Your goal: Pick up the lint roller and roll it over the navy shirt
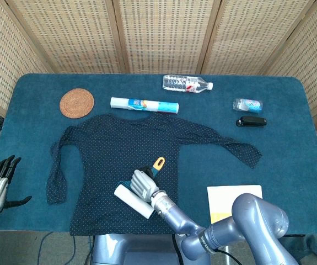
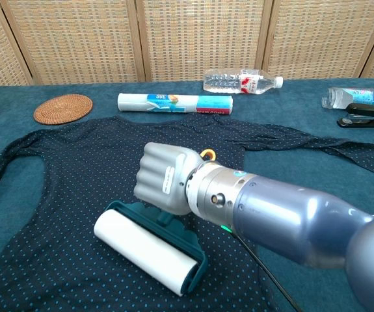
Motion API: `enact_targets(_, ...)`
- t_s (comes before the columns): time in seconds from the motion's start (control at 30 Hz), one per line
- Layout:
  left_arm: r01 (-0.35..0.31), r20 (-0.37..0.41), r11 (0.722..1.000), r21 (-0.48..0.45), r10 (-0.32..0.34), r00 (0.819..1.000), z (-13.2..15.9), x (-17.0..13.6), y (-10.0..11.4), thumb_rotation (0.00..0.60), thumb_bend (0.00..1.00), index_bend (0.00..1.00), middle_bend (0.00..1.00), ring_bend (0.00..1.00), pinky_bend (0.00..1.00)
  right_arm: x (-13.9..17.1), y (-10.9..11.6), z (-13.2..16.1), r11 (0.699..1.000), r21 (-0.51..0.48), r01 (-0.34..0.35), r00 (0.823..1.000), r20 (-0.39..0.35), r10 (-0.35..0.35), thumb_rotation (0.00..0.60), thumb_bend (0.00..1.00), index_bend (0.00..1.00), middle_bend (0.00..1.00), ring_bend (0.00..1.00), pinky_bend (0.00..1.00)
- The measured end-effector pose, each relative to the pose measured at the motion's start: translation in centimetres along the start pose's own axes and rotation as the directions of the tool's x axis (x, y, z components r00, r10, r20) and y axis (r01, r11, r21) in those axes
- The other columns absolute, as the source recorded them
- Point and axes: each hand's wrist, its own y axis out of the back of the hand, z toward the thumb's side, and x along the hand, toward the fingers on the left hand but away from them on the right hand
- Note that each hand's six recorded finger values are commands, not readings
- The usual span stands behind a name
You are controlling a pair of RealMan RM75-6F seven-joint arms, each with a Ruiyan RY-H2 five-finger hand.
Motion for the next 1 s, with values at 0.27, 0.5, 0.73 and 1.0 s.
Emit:
enact_targets(0.27,-0.003,-0.002,1.0,-0.005,0.003,1.0,-0.1,0.0,0.1,0.6,0.0,0.0,0.0,0.0,0.0,0.0,-0.7,-0.5,1.0,0.009,-0.009,1.0,0.009,0.009,0.6,0.76,0.73,1.0,1.0,1.0)
enact_targets(0.5,-0.005,0.0,1.0,-0.007,0.005,1.0,-0.1,0.0,0.2,0.6,0.0,0.0,0.0,0.0,0.0,-0.4,-5.3,-5.0,0.994,-0.012,-0.111,0.985,0.134,0.112,0.6,0.76,0.73,1.0,1.0,1.0)
enact_targets(0.73,-0.001,0.001,1.0,0.001,0.001,1.0,0.0,0.1,0.0,0.6,0.0,0.0,0.0,0.0,0.0,0.6,-11.2,-10.3,0.972,-0.07,-0.225,0.936,0.261,0.236,0.6,0.76,0.73,1.0,1.0,1.0)
enact_targets(1.0,-0.002,0.003,1.0,0.007,0.002,1.0,0.3,0.1,-0.1,0.6,0.0,0.0,0.0,0.0,0.0,2.1,-15.9,-13.4,0.94,-0.129,-0.317,0.878,0.335,0.342,0.6,0.75,0.73,1.0,1.0,1.0)
